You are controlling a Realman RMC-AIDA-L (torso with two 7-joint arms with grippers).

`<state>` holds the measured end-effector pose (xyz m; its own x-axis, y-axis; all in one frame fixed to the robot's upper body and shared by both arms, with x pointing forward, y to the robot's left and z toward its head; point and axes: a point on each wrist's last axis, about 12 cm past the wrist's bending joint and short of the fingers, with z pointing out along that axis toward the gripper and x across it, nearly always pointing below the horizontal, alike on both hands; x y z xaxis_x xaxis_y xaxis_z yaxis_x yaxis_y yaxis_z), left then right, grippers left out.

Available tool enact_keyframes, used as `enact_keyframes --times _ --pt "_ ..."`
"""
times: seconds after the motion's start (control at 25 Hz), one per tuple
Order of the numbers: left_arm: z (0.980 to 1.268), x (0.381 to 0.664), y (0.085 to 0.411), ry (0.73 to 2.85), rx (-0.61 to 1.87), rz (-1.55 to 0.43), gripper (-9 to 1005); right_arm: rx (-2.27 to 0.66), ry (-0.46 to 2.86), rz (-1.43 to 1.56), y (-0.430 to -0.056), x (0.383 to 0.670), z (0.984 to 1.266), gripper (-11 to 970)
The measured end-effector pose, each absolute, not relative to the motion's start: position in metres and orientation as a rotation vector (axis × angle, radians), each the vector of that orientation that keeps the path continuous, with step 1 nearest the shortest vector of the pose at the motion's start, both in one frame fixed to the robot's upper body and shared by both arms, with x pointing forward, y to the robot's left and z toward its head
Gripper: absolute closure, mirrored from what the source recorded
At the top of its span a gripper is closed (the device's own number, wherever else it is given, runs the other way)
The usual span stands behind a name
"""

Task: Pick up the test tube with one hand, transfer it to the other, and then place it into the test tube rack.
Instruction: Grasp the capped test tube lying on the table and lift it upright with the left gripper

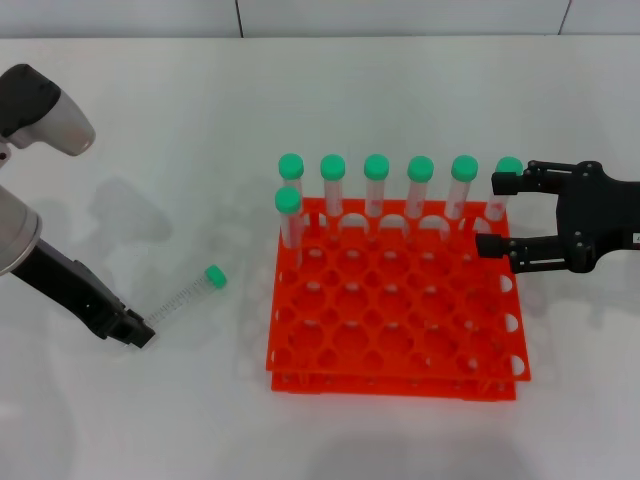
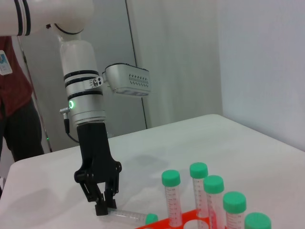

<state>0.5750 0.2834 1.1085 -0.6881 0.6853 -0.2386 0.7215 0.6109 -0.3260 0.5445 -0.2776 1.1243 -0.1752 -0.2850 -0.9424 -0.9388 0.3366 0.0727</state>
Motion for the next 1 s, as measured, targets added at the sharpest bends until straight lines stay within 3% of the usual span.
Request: enact_keyframes --times 0.6,1.0 --pt "1.119 0.586 0.29 2.639 1.088 -0.629 812 -1.095 1.673 0.875 -0.279 0.544 1.124 244" --pt "1.156 0.592 0.318 2.318 0.869 -0.668 813 -1.074 1.664 0.876 -0.282 0.544 1.125 249"
